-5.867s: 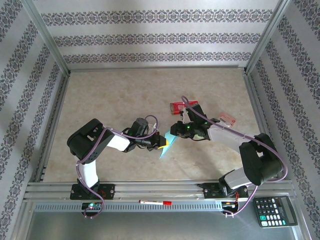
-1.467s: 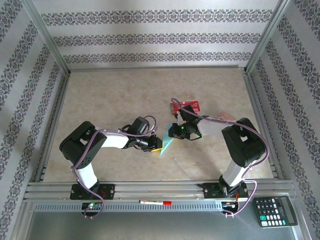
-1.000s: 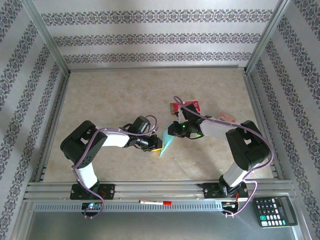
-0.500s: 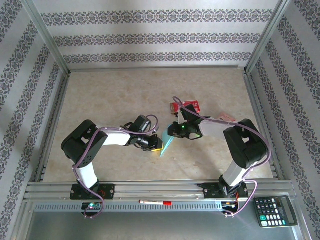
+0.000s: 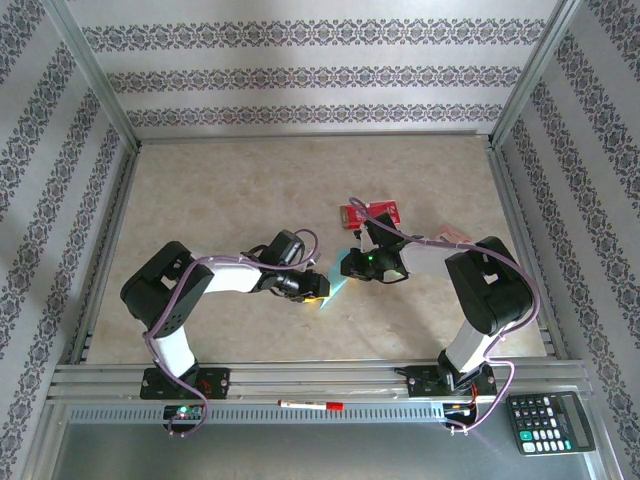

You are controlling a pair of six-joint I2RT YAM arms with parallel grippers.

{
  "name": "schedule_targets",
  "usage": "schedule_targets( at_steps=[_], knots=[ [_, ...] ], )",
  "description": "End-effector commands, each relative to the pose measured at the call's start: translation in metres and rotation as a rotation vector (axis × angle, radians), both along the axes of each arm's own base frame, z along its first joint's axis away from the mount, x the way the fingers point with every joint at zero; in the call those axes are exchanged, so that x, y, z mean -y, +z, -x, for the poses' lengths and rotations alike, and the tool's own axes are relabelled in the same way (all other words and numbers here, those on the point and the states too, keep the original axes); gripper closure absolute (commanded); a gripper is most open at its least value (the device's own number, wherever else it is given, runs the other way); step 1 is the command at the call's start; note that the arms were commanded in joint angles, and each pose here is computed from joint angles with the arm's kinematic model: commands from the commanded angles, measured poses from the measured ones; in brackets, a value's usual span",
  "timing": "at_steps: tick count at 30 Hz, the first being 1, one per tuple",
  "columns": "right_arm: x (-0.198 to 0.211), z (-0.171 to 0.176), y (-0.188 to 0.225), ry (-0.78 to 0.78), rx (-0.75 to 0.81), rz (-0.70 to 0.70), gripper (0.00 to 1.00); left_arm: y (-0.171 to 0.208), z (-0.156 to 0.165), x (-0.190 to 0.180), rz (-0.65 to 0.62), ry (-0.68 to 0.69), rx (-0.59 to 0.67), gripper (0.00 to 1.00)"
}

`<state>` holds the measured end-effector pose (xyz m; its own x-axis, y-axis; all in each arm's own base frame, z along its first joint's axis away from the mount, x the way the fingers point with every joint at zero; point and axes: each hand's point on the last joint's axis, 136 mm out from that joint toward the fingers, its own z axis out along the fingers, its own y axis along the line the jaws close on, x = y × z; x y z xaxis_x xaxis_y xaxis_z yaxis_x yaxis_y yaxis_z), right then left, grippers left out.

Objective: Fold a paper plane with a square sheet of paper (pick it up from the middle)
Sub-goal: Fold the wing for the fifth time at the center of the table.

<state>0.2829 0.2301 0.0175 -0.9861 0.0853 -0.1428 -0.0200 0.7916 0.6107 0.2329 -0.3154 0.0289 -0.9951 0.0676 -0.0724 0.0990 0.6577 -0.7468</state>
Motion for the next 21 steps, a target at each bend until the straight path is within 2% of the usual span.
schedule_targets(
  at_steps=[1,8,13,21],
  knots=[
    [0.005,0.004,-0.009,0.001,-0.013,0.015,0.84,-0.007,0.019,-0.002,-0.054,-0.058,0.031,0.62],
    [0.006,0.003,-0.007,0.0,-0.011,0.016,0.84,-0.016,0.03,-0.011,-0.162,-0.113,0.073,0.6],
    [0.005,0.002,-0.006,0.003,-0.007,0.015,0.84,-0.02,0.033,-0.014,-0.19,-0.134,0.077,0.71],
    [0.005,0.004,-0.001,0.026,0.013,0.005,0.84,-0.019,0.031,-0.012,-0.188,-0.152,0.086,0.8]
  ],
)
